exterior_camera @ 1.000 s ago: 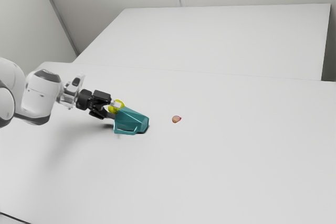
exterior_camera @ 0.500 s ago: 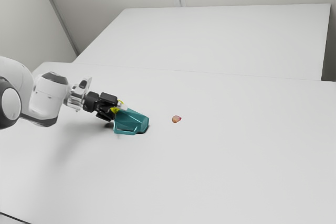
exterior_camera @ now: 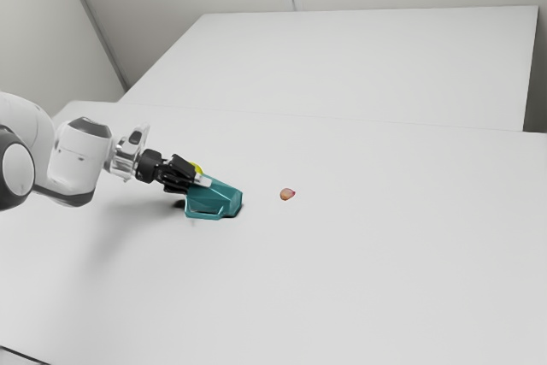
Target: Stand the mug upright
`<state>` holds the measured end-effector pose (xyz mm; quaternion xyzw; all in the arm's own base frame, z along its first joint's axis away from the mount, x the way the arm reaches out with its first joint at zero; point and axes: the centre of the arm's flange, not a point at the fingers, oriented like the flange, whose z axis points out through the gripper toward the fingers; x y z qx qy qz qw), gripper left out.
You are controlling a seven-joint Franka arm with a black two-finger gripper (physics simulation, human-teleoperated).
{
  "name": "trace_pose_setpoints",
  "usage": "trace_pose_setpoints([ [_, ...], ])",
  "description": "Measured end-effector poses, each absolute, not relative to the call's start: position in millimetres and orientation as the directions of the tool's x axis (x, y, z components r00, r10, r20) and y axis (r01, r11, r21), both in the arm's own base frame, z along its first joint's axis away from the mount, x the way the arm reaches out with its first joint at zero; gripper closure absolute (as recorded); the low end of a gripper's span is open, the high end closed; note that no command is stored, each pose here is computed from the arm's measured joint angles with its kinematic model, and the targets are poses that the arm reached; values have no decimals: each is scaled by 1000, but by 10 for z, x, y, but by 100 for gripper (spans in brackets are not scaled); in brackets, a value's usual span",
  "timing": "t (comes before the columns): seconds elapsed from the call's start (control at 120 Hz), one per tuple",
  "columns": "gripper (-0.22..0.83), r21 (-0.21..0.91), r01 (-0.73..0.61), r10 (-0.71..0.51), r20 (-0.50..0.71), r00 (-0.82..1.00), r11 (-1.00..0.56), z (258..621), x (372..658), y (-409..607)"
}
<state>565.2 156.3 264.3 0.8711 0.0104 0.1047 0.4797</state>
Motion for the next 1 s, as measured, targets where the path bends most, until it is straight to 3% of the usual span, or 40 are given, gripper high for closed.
trace_pose_setpoints([
  [0.592, 77, 823, -125, 99, 215, 972, -553, 2917, 5678, 1484],
  [0.8, 78, 795, -179, 69, 267, 961, -579, 3316, 5665, 1440],
  [1.0, 78, 708, -253, -81, 269, 960, -659, 3785, 5593, 1259],
])
